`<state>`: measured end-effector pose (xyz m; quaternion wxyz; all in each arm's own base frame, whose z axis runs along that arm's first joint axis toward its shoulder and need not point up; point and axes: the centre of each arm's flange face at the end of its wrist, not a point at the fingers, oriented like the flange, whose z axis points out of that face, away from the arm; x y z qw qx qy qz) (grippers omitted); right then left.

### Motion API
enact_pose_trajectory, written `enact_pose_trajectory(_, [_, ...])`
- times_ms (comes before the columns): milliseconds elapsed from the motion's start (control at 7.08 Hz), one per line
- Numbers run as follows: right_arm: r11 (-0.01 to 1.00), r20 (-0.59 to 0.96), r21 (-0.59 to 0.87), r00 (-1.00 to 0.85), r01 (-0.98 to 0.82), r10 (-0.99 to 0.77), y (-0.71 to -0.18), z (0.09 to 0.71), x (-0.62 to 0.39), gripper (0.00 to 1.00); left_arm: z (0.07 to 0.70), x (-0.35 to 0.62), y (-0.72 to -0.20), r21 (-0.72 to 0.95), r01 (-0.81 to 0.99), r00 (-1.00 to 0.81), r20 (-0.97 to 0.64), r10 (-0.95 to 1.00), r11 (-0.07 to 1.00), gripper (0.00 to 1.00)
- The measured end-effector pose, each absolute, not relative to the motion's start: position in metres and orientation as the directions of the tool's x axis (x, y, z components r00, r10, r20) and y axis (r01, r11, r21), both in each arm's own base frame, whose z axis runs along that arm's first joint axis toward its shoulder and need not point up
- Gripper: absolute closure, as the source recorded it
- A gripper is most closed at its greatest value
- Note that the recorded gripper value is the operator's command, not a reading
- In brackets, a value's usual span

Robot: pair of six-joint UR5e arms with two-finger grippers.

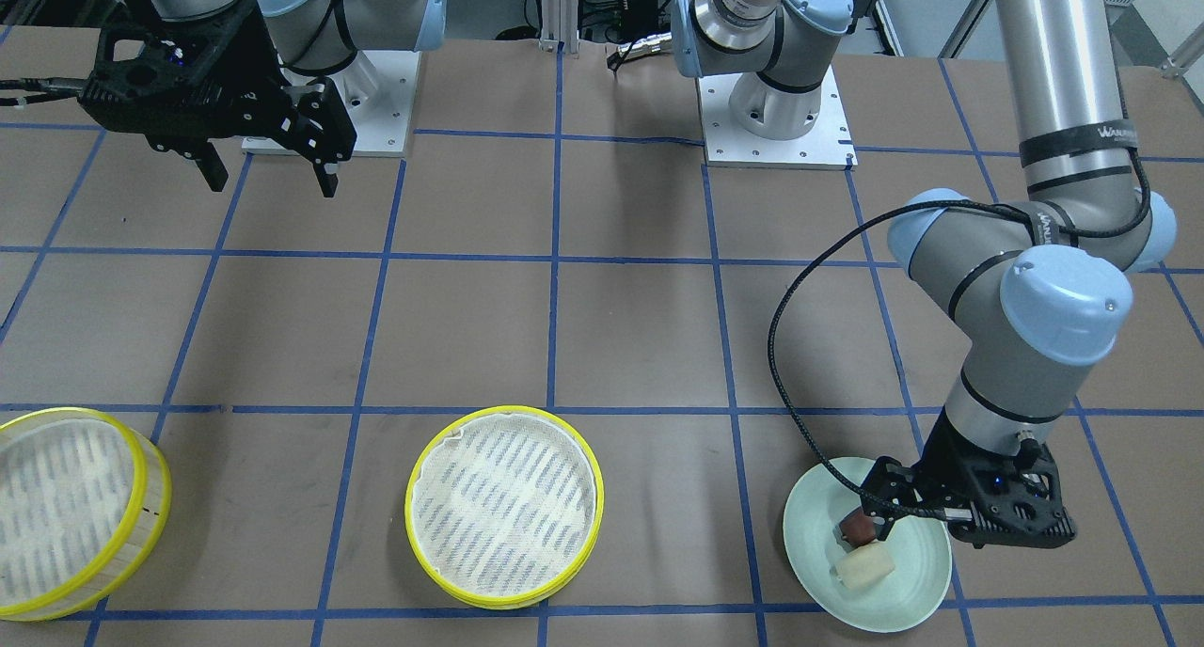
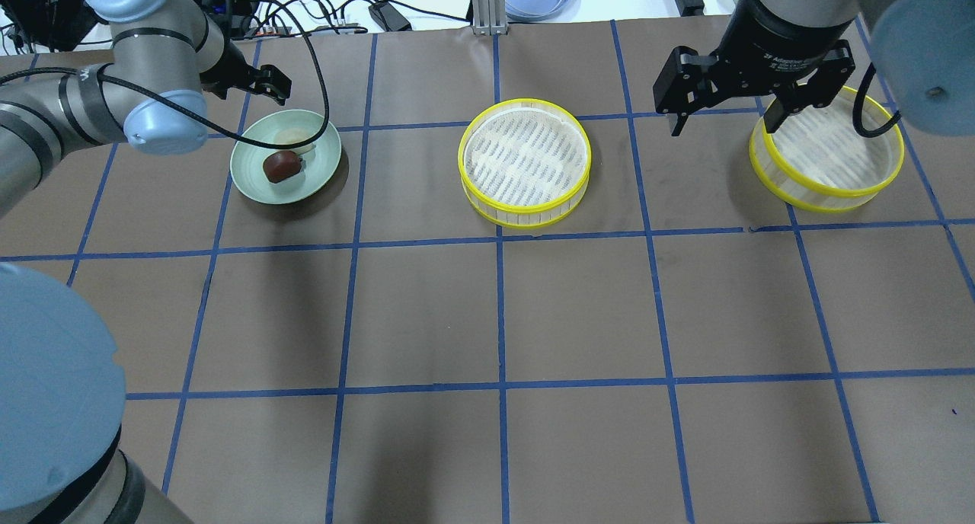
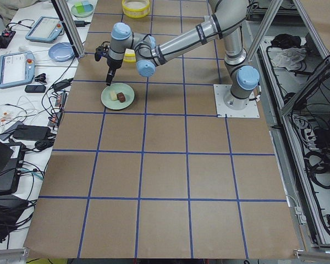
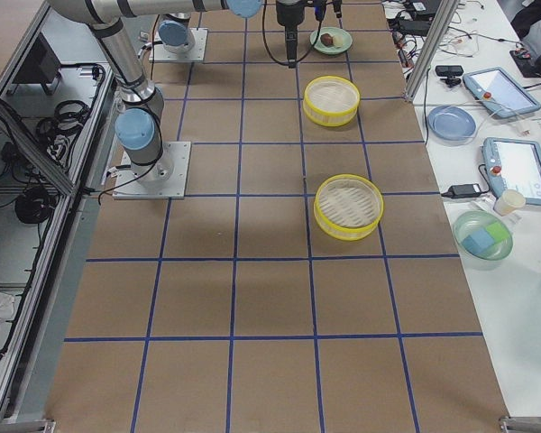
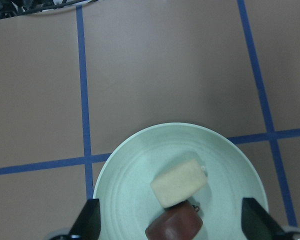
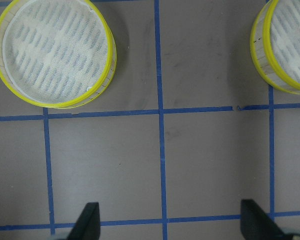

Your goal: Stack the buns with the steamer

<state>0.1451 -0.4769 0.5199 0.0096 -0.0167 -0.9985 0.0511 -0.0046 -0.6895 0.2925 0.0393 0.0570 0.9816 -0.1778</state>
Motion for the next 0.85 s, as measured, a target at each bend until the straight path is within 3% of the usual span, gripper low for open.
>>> enact_pose_trajectory(282, [0.994,0.020,-0.103,-0.999,0.032,0.035,-0.477,0.520,0.144,0.00,0.241,0.013,-0.706,-0.317,0.037,-0.999,-0.026,0.031,0.948,0.00])
enact_pose_trajectory(847, [0.994,0.014,-0.099,-0.999,0.035,0.037,-0.478,0.518,0.144,0.00,0.203,0.013,-0.724,-0.277,-0.159,-0.984,0.126,-0.129,0.948,0.02])
